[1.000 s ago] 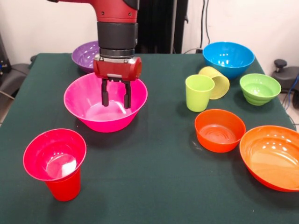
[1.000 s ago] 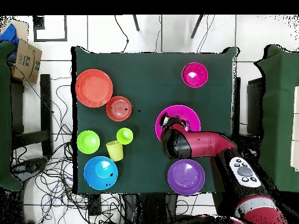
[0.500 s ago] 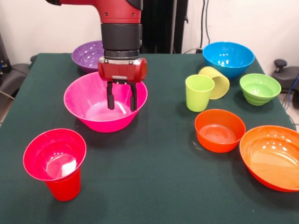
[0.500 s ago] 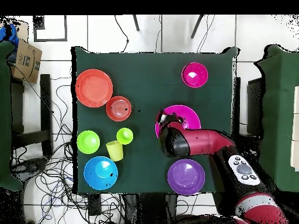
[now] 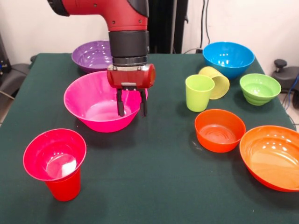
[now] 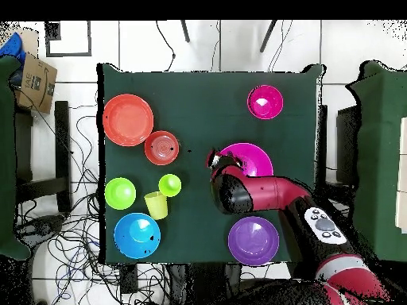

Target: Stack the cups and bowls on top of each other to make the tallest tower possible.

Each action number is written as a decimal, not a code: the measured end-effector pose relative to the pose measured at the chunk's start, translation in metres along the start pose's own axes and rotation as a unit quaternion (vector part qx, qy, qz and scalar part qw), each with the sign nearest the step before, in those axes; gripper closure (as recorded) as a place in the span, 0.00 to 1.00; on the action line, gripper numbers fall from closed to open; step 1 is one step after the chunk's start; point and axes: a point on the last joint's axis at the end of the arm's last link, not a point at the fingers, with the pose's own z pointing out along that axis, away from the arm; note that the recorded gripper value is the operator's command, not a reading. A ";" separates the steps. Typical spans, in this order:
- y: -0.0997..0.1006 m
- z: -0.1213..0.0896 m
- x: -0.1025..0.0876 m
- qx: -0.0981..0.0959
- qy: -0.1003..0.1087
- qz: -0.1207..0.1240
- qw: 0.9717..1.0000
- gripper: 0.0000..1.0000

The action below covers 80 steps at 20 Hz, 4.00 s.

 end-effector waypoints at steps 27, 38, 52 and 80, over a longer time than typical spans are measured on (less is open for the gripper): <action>-0.029 0.023 0.047 0.057 0.015 -0.007 0.998 1.00; -0.041 0.020 0.043 0.072 0.013 0.009 0.997 1.00; -0.061 0.017 0.048 0.092 0.018 0.015 0.995 0.00; -0.062 0.016 0.048 0.093 0.018 0.016 0.995 0.00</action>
